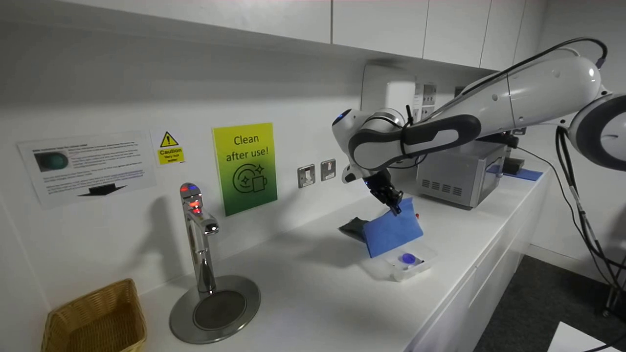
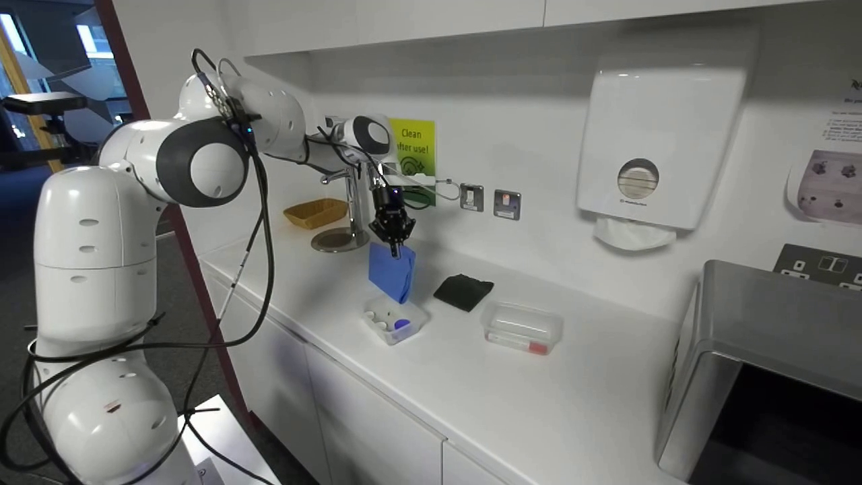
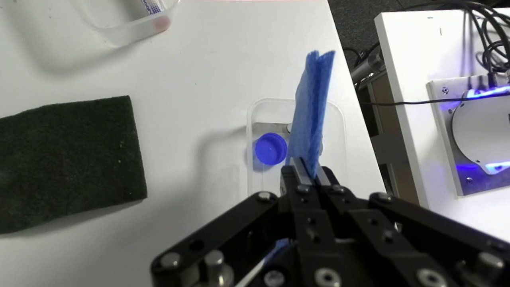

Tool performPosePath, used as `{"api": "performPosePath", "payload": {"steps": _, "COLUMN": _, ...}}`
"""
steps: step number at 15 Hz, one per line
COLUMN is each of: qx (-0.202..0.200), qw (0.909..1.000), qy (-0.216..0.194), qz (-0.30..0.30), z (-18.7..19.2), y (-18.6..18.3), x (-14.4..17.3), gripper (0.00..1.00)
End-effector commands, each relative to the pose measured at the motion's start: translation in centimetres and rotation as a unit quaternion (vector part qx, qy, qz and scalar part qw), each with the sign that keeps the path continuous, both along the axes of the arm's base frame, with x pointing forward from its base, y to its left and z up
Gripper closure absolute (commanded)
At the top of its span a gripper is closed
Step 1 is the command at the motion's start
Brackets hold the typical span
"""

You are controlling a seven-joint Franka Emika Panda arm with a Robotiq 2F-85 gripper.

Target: Put the blue object in the lunchbox

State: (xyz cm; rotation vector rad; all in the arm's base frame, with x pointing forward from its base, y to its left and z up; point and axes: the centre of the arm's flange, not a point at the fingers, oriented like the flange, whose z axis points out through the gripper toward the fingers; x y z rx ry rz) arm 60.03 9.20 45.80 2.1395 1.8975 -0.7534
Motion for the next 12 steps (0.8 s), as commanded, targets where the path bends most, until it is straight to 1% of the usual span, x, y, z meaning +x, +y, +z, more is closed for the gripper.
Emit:
{"api": "performPosePath", "payload": {"steps": 1, "qx": 0.01, "qw": 0.9999, "qy": 0.005, "qz": -0.006, "z": 1.1, "y": -1.7, "x": -2.9, "gripper": 0.99}}
{"api": "performPosePath", "payload": {"steps": 6, "qx": 0.02, "qw": 0.9997, "qy": 0.001, "qz": -0.017, "z": 1.6, "y": -2.7, "x": -5.4, "gripper": 0.99}}
{"api": "performPosePath", "payload": {"steps": 8, "qx": 0.024, "qw": 0.9994, "qy": 0.005, "qz": -0.023, "z": 1.5, "y": -3.4, "x": -6.0, "gripper": 0.99}}
{"api": "performPosePath", "payload": {"steps": 12, "qx": 0.019, "qw": 0.9987, "qy": 0.017, "qz": -0.045, "z": 0.8, "y": -5.2, "x": -6.8, "gripper": 0.99}}
